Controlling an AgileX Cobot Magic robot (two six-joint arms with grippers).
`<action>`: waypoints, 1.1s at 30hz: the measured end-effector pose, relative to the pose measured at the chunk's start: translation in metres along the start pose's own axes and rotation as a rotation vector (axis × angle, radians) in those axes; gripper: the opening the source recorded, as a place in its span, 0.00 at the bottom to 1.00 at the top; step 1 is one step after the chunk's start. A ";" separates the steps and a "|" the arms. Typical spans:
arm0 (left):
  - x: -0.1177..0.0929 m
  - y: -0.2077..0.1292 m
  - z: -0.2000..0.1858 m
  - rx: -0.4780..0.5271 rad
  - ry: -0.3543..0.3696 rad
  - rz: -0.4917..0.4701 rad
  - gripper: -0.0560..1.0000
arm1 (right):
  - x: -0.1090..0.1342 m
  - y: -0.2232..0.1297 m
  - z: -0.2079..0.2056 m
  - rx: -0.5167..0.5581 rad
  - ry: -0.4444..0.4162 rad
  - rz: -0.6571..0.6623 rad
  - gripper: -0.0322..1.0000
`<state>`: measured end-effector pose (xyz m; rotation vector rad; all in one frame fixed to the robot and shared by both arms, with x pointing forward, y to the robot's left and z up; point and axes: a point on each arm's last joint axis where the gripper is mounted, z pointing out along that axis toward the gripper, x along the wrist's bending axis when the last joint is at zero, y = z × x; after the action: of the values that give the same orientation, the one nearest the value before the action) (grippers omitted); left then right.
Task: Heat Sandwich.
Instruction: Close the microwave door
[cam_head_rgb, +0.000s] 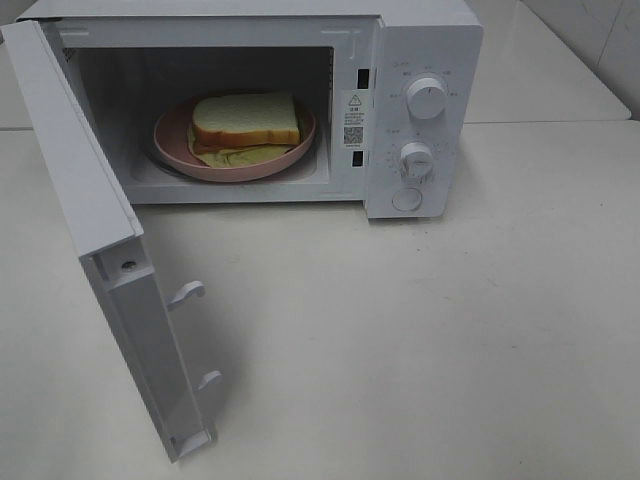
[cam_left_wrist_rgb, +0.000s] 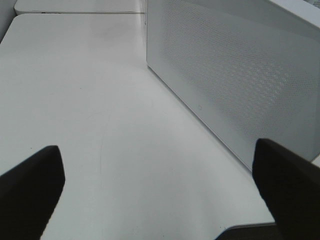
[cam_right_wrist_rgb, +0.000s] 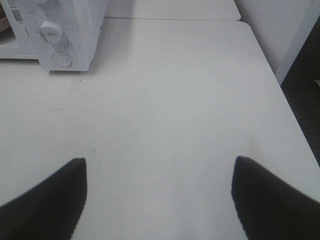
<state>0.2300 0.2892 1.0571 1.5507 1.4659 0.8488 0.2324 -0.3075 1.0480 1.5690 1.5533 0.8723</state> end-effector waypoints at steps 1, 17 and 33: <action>0.000 0.000 0.000 0.000 0.000 0.000 0.97 | 0.000 0.000 0.000 0.000 0.000 0.000 0.78; 0.000 0.000 0.000 0.000 0.000 0.000 0.97 | 0.000 0.000 0.000 0.000 0.000 0.000 0.78; 0.000 0.000 0.000 0.000 0.000 0.000 0.97 | 0.000 0.000 0.000 0.000 0.000 0.000 0.78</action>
<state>0.2300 0.2892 1.0571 1.5507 1.4659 0.8488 0.2324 -0.3075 1.0480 1.5690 1.5533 0.8723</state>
